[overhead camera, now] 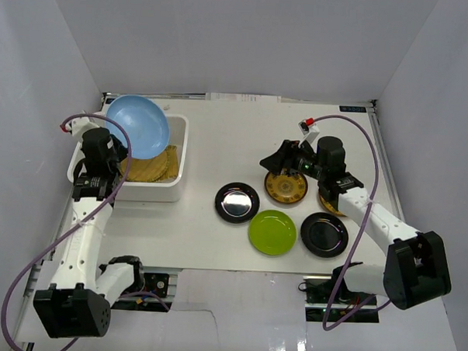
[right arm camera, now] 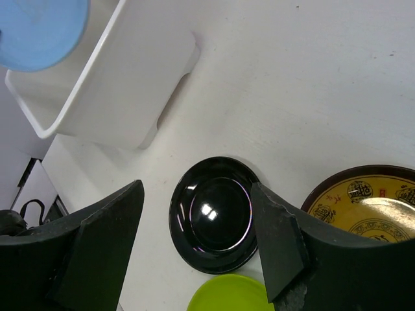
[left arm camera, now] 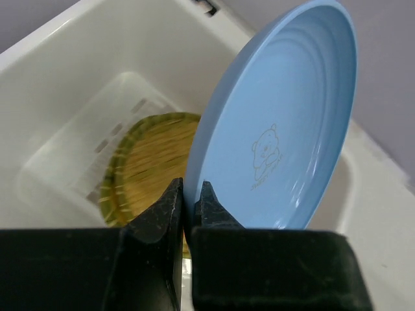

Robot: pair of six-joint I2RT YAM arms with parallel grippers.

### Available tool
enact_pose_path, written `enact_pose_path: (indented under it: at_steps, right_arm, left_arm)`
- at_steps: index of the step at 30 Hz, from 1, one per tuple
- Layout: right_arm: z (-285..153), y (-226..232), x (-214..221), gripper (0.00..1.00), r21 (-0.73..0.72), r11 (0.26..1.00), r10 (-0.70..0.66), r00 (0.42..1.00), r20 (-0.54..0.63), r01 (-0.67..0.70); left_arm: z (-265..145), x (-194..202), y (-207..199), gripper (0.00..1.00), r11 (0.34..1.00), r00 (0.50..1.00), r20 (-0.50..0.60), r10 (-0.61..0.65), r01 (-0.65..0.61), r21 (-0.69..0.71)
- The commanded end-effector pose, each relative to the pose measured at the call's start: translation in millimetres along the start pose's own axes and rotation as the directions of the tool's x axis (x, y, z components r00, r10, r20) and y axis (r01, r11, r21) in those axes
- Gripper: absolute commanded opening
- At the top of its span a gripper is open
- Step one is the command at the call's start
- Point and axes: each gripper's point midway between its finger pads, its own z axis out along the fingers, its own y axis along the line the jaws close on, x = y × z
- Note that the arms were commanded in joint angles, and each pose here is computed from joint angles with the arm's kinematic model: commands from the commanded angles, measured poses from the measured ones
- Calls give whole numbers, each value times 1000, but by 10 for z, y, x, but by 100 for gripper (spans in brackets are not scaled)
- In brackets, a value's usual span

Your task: Place the plates into the plastic bin on the countertop

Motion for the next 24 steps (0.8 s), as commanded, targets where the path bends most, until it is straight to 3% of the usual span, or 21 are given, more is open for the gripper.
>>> enact_pose_path:
  at_steps: [1,9,10,11,13,14,15,20,24]
  right_arm:
    - [-37,99,-87,73,-24,999,-38,998,47,39]
    - [-104,61,-15,73,4,998,-56,997,44,56]
    - [-109,41,-23,73,14,998,-61,997,46,60]
    - [-112,49,-49,73,19,998,-66,997,49,65]
    - [-123,13,-79,73,45,996,-77,996,51,75]
    - [-127,10,-115,73,53,995,-84,995,59,81]
    - [-126,-4,-129,73,63,994,-89,994,60,85]
    - [-137,-174,-144,73,157,984,-100,993,55,90]
    - [-204,-431,-168,68,294,951,-117,990,73,91]
  left_arm:
    - [152,120,475,0,987,1000,9,-11,13,-160]
    - [470,589,715,6,972,990,-143,-4,-30,-234]
    - [484,618,714,13,972,988,-155,-2,-34,-232]
    - [502,598,678,39,975,987,-158,2,-37,-220]
    - [512,580,601,67,981,985,-170,0,-33,-190]
    - [509,521,546,87,985,987,-159,-3,-25,-173]
    - [501,477,472,94,990,988,-154,-6,-16,-142]
    - [376,167,97,98,1000,993,-121,-2,3,8]
    - [144,-209,-168,98,992,1000,-17,-13,15,127]
